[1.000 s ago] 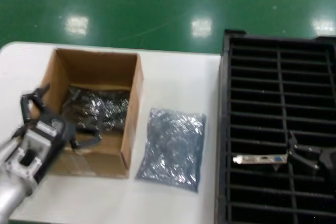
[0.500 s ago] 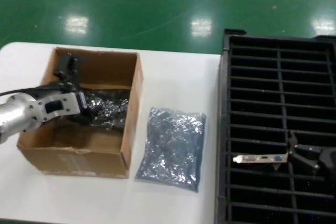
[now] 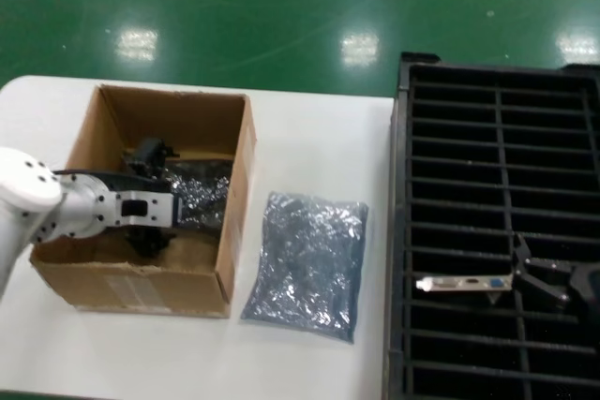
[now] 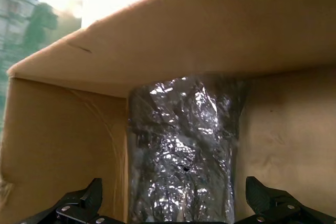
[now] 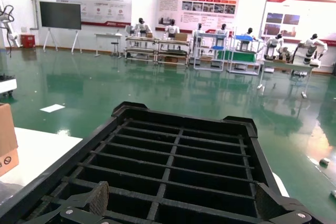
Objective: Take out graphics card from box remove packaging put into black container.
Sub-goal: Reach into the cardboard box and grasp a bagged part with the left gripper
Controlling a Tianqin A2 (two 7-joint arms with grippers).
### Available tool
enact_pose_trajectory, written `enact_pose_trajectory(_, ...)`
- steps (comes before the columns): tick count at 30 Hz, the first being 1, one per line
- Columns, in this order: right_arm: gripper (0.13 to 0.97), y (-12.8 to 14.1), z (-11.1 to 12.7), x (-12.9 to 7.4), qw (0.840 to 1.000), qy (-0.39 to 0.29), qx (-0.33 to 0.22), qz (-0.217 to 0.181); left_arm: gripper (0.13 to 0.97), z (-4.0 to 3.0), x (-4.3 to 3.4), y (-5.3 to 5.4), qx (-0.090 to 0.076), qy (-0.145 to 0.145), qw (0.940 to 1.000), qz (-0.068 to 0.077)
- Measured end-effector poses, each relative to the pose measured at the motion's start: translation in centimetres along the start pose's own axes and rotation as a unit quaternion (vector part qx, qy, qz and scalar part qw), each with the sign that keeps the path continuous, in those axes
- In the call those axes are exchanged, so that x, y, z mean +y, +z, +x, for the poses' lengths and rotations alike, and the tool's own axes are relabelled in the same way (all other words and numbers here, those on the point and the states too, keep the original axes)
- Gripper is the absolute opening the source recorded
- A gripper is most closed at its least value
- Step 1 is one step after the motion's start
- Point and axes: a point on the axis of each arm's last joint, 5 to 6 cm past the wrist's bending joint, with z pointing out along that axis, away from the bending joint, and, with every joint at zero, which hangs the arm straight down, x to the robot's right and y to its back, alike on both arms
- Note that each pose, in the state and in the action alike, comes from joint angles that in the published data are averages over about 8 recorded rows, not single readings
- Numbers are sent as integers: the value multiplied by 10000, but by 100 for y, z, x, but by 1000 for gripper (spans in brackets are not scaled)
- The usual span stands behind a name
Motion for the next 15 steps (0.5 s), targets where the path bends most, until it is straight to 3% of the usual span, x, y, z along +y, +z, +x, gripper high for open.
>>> enact_pose_trajectory(8, 966, 0, 0, 0, 10000, 0, 0, 0, 935, 96, -44, 116, 70, 143, 9998, -99)
enact_pose_trajectory(15, 966, 0, 0, 0, 10000, 1, 0, 0, 872, 179, -38, 146, -138, 245, 9995, -169)
